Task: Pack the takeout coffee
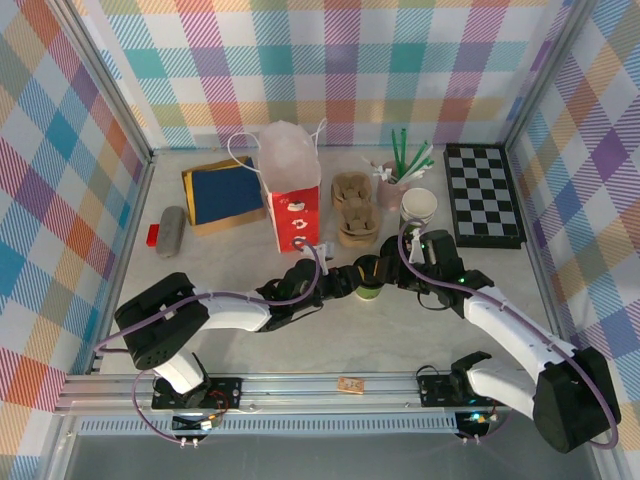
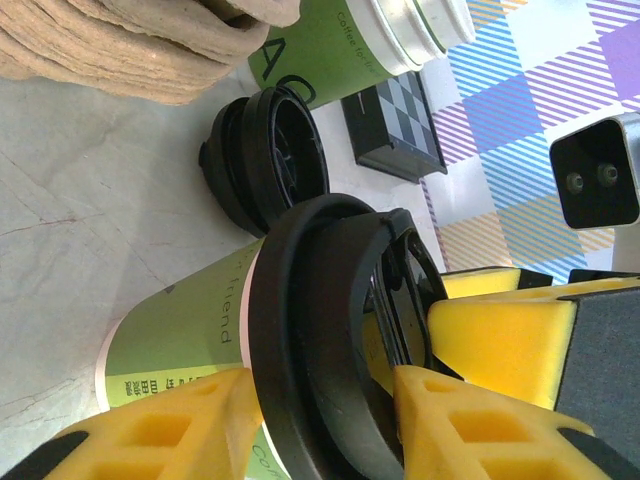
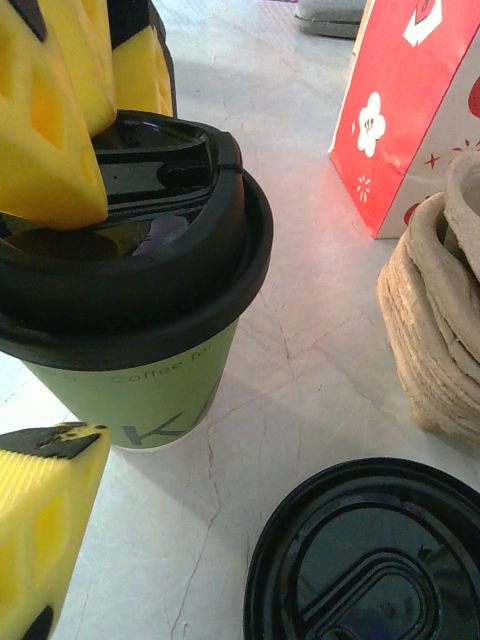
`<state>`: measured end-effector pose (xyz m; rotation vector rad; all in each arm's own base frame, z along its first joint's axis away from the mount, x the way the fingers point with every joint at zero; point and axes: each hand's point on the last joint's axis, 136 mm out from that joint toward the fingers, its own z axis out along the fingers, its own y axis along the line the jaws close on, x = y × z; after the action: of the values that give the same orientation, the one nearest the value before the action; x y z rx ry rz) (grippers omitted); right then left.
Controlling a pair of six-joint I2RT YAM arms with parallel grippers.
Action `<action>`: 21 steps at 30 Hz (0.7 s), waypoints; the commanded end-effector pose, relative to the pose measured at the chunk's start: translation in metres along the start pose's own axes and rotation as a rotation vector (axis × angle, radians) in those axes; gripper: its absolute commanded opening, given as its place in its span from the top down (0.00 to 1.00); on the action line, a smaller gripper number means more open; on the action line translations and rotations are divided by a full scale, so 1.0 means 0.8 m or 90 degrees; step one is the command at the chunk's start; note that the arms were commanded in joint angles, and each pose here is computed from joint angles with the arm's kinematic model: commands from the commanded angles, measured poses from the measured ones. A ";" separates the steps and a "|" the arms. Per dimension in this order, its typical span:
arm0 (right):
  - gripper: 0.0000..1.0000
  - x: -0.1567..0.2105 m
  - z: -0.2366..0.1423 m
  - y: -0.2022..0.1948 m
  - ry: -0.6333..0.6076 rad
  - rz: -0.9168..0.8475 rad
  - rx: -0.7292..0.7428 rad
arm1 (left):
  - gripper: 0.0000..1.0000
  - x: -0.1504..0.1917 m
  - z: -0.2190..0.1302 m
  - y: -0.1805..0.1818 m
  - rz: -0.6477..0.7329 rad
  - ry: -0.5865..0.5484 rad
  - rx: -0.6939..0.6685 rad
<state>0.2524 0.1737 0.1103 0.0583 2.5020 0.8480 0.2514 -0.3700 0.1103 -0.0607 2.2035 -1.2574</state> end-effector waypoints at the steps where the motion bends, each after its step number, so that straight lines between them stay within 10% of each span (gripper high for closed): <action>1: 0.45 0.088 0.017 -0.078 0.142 0.049 0.134 | 0.59 0.152 -0.041 0.158 0.007 0.267 -0.267; 21: 0.47 0.094 0.010 -0.116 0.134 0.100 0.228 | 0.59 0.145 -0.040 0.147 0.015 0.256 -0.258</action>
<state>0.2562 0.1706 0.1076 0.1381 2.4884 0.8724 0.2514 -0.3707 0.1102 -0.0826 2.1958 -1.2482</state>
